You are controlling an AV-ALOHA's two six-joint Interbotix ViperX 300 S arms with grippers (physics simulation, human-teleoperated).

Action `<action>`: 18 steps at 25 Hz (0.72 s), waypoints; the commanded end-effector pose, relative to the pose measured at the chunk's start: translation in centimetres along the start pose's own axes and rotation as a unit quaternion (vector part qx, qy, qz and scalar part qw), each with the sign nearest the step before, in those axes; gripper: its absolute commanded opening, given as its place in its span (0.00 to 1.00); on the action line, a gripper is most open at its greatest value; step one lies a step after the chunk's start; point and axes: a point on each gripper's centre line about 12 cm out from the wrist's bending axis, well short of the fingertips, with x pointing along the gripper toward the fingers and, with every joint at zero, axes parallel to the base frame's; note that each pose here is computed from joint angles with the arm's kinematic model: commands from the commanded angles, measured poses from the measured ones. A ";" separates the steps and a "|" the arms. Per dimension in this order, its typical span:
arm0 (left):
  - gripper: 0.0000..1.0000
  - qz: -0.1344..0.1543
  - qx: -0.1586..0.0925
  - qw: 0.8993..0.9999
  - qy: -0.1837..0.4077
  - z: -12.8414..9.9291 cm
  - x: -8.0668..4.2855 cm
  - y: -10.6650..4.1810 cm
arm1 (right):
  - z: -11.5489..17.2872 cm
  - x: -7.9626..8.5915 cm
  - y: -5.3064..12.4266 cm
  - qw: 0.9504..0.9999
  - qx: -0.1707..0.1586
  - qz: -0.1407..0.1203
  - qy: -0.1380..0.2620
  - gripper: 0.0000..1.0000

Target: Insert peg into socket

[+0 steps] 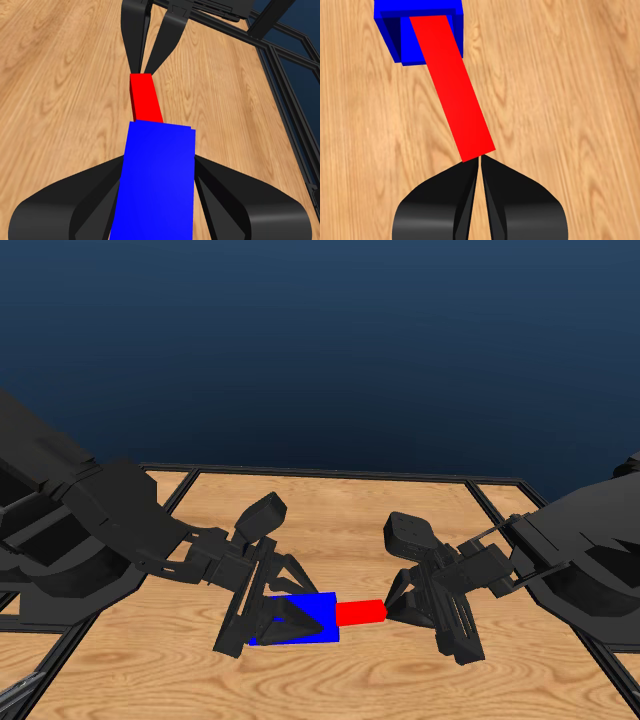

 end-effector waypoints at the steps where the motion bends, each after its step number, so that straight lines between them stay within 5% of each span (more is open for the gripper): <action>1: 0.00 -0.010 0.002 1.000 -0.029 1.4 0.0 -0.6 | 3.0 -0.4 1.1 0.998 -0.016 0.027 -0.048 0.00; 10: 0.00 -0.013 0.000 0.999 -0.035 2.0 0.1 -0.7 | 6.8 1.5 3.5 0.993 -0.056 0.053 -0.086 0.00; 18: 0.00 -0.015 -0.001 0.999 -0.032 1.9 -0.1 -0.9 | 5.3 2.9 3.1 0.996 -0.051 0.049 -0.057 0.00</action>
